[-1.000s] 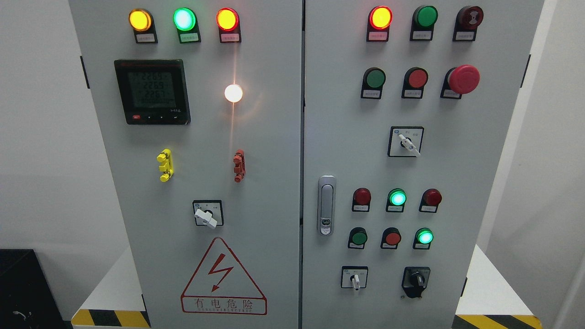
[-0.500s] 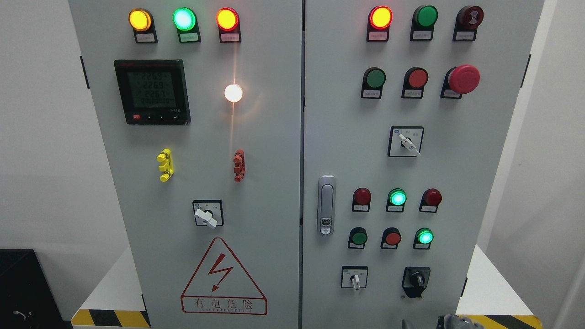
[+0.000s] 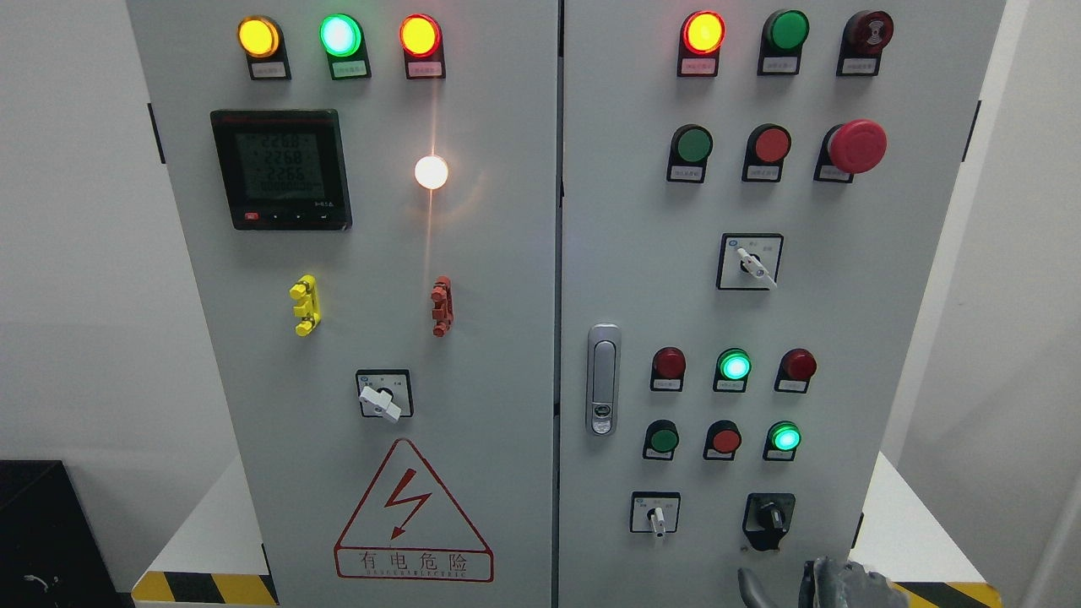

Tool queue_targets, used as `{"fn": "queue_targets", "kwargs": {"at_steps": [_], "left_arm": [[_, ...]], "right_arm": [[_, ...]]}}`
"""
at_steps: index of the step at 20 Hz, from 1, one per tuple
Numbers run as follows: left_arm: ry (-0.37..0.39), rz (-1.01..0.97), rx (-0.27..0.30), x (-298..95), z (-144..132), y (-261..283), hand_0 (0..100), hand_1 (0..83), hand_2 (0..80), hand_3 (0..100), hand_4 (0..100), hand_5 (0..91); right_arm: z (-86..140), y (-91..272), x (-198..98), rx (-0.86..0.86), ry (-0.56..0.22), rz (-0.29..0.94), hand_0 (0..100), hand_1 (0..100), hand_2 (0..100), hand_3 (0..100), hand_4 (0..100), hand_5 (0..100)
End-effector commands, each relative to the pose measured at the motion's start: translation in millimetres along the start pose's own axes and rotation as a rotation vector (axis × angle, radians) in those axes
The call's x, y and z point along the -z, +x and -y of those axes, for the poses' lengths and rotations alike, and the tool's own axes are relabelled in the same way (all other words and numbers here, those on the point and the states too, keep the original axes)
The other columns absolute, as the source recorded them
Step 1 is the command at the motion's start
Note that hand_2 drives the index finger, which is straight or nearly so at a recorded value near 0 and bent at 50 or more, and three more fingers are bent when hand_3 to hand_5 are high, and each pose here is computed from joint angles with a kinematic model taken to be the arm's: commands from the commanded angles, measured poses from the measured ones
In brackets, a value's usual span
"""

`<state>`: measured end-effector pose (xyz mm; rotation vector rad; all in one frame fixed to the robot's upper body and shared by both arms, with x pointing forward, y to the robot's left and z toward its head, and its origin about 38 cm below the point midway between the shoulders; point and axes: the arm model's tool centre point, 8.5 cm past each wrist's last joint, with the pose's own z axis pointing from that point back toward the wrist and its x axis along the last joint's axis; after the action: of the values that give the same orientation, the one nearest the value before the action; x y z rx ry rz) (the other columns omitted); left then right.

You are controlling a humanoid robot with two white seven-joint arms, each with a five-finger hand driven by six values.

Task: Flip black knob to close circuit
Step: 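Reach the right hand up toward the black rotary knob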

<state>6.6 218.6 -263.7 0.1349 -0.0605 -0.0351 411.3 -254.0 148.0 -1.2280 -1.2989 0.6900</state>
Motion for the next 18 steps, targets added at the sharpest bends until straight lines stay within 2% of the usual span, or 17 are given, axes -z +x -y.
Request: {"fn": "queue_targets", "kwargs": {"at_steps": [1, 18], "left_arm": [[-0.003, 0.005, -0.003, 0, 2, -5, 12, 55.6, 0.0, 0, 0, 0.0], [-0.003, 0.005, -0.003, 0, 2, -5, 12, 55.6, 0.0, 0, 0, 0.0]], "right_arm": [[-2, 2, 12, -0.002, 0.009, -0.01, 0, 0, 87, 100, 100, 100], [9, 5, 21, 0.005, -0.02, -0.025, 0, 1, 88, 100, 100, 100]]}}
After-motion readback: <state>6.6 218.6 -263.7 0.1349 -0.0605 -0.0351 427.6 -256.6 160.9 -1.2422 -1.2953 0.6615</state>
